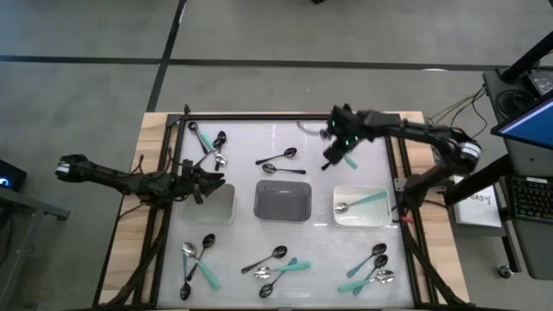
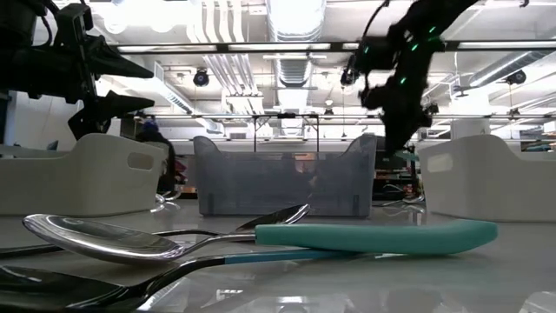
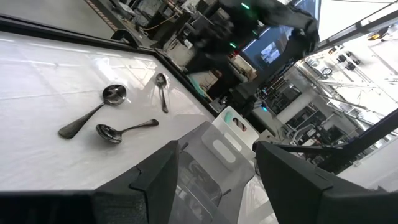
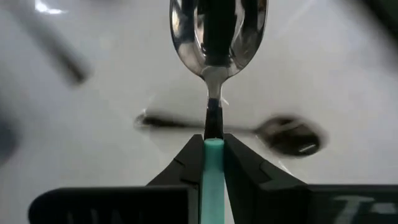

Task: Sort silverware by color (type)
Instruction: Put the green spoon into the white bin

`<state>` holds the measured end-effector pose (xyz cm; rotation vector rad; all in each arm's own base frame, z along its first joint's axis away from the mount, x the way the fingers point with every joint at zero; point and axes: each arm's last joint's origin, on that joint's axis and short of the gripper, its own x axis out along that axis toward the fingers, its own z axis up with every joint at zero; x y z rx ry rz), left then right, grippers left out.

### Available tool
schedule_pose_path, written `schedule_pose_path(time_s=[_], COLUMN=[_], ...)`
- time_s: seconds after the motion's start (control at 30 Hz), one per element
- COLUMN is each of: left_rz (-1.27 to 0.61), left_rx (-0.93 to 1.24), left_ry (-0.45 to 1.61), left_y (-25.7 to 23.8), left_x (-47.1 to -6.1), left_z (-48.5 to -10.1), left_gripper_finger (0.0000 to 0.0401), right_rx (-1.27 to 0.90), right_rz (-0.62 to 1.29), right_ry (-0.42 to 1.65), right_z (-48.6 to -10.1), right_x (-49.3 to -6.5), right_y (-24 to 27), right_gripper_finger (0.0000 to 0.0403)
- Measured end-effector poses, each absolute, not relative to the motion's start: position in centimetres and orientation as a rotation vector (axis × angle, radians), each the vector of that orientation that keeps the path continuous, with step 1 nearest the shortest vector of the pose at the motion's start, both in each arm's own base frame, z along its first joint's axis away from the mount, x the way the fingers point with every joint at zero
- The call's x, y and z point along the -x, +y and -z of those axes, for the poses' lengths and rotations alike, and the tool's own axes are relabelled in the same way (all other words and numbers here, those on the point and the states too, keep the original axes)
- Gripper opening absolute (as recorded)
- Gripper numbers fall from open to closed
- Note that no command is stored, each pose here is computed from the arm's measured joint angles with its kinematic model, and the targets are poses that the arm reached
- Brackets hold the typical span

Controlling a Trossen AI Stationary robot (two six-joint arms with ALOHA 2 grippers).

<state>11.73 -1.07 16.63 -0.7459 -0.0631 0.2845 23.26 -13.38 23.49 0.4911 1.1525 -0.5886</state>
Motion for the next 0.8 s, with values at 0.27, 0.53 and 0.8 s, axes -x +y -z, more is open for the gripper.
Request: schedule_pose_path(time_s=[0.27,0.53,0.8], left_rz=[-0.284,-0.285,-0.284], left_rx=[0.746,0.746,0.746], left_ry=[-0.063,-0.063,-0.063], left_y=[-1.1,-1.1,-1.1], left_x=[-11.7,-11.7,-11.7], left_z=[-16.6,-16.6,-16.6], left_gripper_finger=[0.0198,0.0198,0.0198], right_rx=[-0.432,-0.342,-0.336], right_rz=[0.489,0.282,0.172], right_ry=[1.030,1.003,1.057], right_z=[-25.6,-26.1,-25.3], right_x=[-21.5,-19.3,-18.2], right_y=[-5.3,-0.5,2.2], right_gripper_finger=[0.0029,0.0029,0.0029])
